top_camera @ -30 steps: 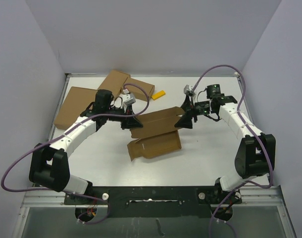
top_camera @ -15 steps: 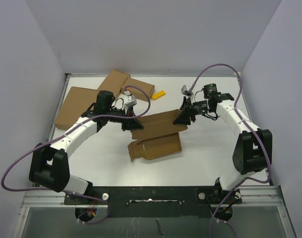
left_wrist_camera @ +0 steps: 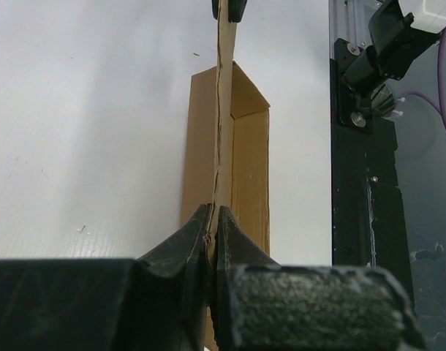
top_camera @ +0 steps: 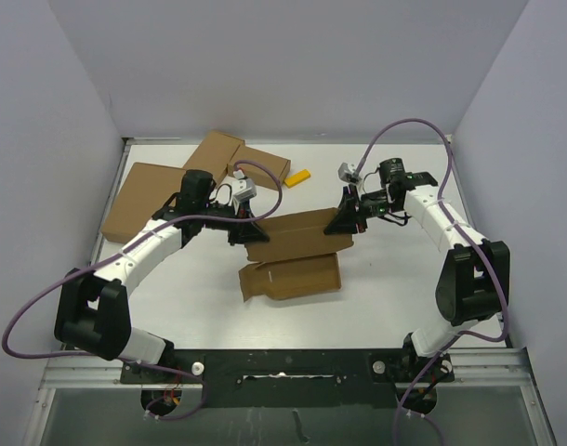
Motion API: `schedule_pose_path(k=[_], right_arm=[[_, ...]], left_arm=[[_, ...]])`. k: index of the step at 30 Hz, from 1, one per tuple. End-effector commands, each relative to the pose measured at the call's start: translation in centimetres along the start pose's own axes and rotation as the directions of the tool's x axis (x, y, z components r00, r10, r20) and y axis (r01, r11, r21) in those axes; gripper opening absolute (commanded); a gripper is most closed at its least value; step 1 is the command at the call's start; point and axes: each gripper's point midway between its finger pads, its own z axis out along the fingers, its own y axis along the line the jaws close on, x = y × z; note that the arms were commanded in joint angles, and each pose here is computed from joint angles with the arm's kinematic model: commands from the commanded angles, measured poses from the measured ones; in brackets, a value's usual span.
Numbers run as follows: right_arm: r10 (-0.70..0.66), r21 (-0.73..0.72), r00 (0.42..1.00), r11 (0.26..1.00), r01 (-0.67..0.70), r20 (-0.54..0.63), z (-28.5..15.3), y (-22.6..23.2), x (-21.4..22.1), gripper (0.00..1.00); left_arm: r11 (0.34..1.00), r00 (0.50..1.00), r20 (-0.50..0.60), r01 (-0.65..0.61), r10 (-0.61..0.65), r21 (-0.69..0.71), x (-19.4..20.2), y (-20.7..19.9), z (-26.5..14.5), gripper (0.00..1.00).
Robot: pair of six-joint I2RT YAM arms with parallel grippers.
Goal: Fold the paper box
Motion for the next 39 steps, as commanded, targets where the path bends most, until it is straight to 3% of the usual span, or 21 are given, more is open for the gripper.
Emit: schedule_pose_path(k=[1, 7, 15, 22, 25, 28, 33, 36, 39], right_arm=[[-0.093, -0.033, 0.995, 0.995, 0.094, 0.044, 0.0, 0.9, -2.2, 0.0], [-0.103, -0.027, 0.993, 0.994, 0.105, 0.05, -0.5, 1.0, -2.4, 0.0], [-0.082, 0.008, 0.995, 0.997, 0.082, 0.049, -1.3, 0.2, -2.3, 0.0], [-0.062, 0.043, 0.996, 0.997, 0.06, 0.059, -2.3, -0.4, -2.3, 0.0], [-0.051, 0.055, 0.997, 0.997, 0.048, 0.06, -2.6, -0.7, -2.2, 0.0], [-0.044, 0.064, 0.997, 0.997, 0.04, 0.06, -2.7, -0.9, -2.2, 0.0], [-0.033, 0.065, 0.998, 0.997, 0.029, 0.059, -2.6, -1.1, -2.0, 0.0], [-0.029, 0.064, 0.998, 0.998, 0.025, 0.059, -2.6, -1.2, -1.9, 0.0], [-0.028, 0.064, 0.998, 0.998, 0.024, 0.059, -2.6, -1.2, -1.9, 0.0]], left_arm=[[0.996, 0.995, 0.041, -0.089, 0.088, 0.012, -2.0, -1.6, -0.7, 0.0], [0.995, 0.993, 0.066, -0.093, 0.095, -0.028, -2.7, -1.2, -1.1, 0.01], [0.989, 0.979, 0.163, -0.109, 0.124, -0.095, -4.5, -1.2, -2.9, 0.31], [0.957, 0.965, 0.215, -0.086, 0.15, -0.278, -5.3, -0.6, -5.1, 0.46], [0.925, 0.964, 0.245, -0.007, 0.108, -0.379, -5.1, 0.1, -6.2, 0.46], [0.865, 0.953, 0.303, 0.154, -0.002, -0.478, -3.6, 1.0, -7.4, 0.42], [0.775, 0.875, 0.45, 0.406, -0.178, -0.484, 0.6, 0.7, -8.0, 0.33], [0.764, 0.832, 0.513, 0.468, -0.212, -0.444, 2.0, 0.3, -7.5, 0.27], [0.747, 0.832, 0.516, 0.472, -0.202, -0.468, 2.5, 1.0, -7.0, 0.13]])
